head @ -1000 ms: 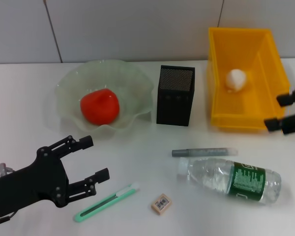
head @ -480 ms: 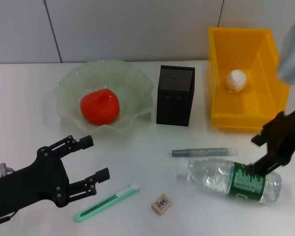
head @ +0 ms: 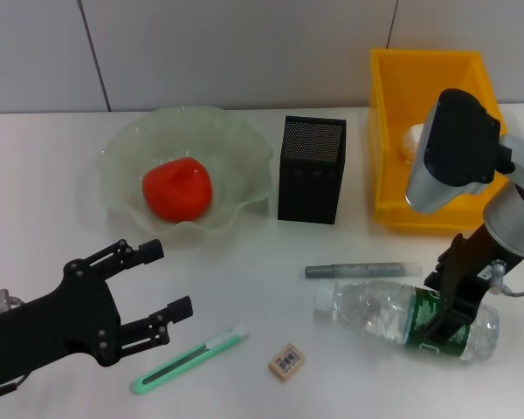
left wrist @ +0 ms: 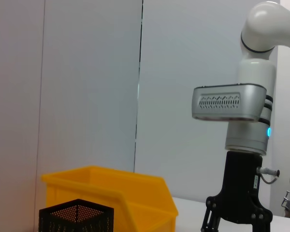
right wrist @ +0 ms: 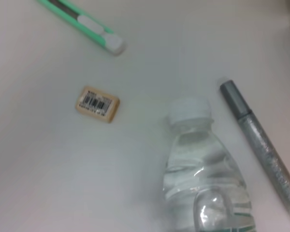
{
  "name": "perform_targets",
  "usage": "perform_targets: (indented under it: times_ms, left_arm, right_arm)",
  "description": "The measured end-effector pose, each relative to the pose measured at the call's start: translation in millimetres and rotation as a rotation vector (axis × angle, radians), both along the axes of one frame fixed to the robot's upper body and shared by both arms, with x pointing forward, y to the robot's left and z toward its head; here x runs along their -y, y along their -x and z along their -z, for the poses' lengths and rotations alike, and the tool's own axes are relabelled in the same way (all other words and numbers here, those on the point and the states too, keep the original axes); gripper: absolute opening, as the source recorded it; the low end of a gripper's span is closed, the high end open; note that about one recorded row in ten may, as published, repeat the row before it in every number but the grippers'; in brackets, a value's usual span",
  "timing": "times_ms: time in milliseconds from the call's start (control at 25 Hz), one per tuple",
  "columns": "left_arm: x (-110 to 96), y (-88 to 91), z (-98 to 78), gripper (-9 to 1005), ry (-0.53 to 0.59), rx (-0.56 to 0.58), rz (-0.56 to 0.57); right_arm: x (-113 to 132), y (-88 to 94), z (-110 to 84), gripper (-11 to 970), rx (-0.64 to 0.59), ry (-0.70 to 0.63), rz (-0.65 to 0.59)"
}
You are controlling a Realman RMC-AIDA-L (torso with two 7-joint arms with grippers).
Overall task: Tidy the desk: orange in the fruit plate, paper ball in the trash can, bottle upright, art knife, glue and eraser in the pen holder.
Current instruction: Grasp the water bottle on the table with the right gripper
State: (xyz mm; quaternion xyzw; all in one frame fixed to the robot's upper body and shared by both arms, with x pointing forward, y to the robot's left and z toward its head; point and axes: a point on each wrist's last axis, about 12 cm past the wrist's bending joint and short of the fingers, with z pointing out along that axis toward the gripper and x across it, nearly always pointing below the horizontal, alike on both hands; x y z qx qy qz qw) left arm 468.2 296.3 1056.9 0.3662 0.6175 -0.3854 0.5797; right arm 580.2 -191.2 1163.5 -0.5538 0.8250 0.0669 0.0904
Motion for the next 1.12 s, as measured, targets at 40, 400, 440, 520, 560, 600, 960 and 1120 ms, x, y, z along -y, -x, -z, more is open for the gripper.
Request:
perform_targets:
  times_ms: [40, 400, 440, 520, 560, 600, 960, 1120]
  left_arm:
    - [0, -0.1, 0.2, 811, -0.002, -0.001, -0.002]
    - [0, -0.2, 0.3, 811, -0.004, 0.002, -0.003]
    - [0, -0.3, 0.2, 811, -0.004, 0.002, -0.002]
    - [0, -0.7, 0.1, 811, -0.005, 0.003, -0.003]
    - [0, -0.9, 0.1, 811, -0.006, 0.003, -0.003]
    - [0, -0.9, 0.1, 811, -0.006, 0.003, -0.003]
    - [0, 0.6, 1.6, 811, -0.006, 0.000, -0.005]
    - [0, 0.5, 1.6, 811, -0.006, 0.001, -0.005]
  right_arm:
    - [0, -0.5, 2.6, 773, -0.003, 0.006, 0.004]
    - [1, -1.6, 18.6, 776, -0.021, 0.016, 0.022]
    - [0, -1.2, 21.2, 776, -0.022, 0.020, 0.021]
    - [0, -0.7, 24.4, 777, -0.024, 0.023, 0.020]
    - [0, -0.2, 26.0, 776, -0.029, 0.022, 0.022]
    - [0, -0.2, 26.0, 776, -0.029, 0.022, 0.022]
    - [0, 0.1, 29.4, 769, -0.045, 0.021, 0.038]
    - [1, 0.9, 30.4, 766, -0.049, 0.021, 0.041]
